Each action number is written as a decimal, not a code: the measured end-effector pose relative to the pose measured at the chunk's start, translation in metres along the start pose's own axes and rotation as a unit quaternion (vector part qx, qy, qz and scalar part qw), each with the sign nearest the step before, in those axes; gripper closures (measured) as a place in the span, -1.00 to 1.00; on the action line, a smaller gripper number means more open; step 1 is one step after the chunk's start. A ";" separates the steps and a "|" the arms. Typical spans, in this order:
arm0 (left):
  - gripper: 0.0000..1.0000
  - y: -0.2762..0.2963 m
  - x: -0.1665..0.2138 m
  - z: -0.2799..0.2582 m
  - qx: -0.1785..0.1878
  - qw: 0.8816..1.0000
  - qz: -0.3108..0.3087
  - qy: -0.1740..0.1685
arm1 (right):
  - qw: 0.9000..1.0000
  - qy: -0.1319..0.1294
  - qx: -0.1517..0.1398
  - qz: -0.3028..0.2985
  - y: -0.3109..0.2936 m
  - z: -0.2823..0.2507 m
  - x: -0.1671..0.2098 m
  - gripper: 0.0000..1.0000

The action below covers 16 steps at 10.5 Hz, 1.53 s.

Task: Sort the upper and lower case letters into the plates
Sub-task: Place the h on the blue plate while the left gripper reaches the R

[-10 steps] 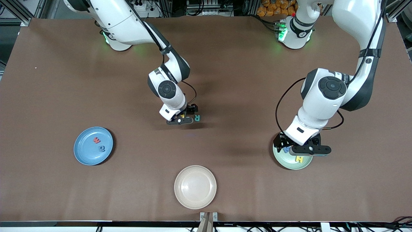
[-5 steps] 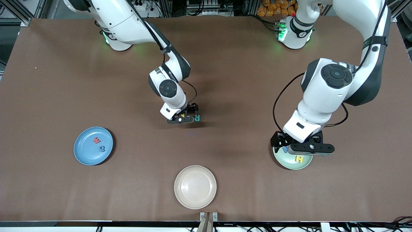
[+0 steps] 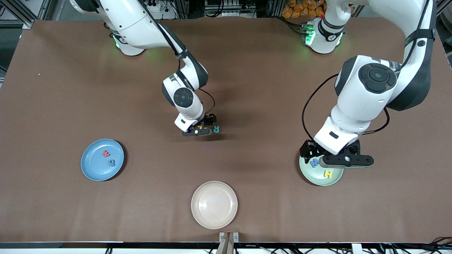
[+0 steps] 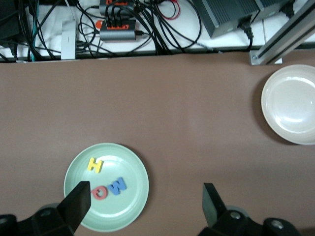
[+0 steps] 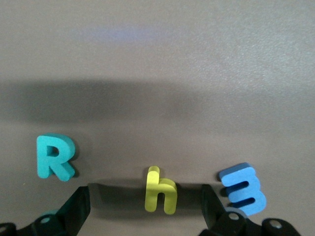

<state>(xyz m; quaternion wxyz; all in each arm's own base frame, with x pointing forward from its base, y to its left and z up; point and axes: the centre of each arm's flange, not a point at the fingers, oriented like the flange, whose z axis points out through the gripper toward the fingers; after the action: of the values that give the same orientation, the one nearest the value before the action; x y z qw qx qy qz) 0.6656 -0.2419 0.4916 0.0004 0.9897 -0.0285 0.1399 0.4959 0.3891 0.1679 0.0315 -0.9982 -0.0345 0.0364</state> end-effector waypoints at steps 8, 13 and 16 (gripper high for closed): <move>-1.00 0.037 -0.023 -0.036 -0.005 0.995 0.013 -0.101 | 1.000 0.015 -0.016 -0.020 0.005 -0.012 0.000 0.47; -1.00 0.088 -0.042 -0.024 -0.024 0.992 0.043 -0.114 | 0.997 0.045 -0.053 -0.028 0.037 -0.045 0.023 0.47; -1.00 0.112 -0.046 0.000 -0.033 0.993 0.027 -0.111 | 0.995 0.049 -0.076 -0.042 0.086 -0.078 0.047 0.47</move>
<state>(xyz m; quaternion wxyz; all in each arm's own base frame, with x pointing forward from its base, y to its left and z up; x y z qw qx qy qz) 0.6147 -0.3513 0.4780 0.0257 0.9975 -0.0599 0.0283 0.5540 0.3018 0.2365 -0.0413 -0.9960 -0.0775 -0.0170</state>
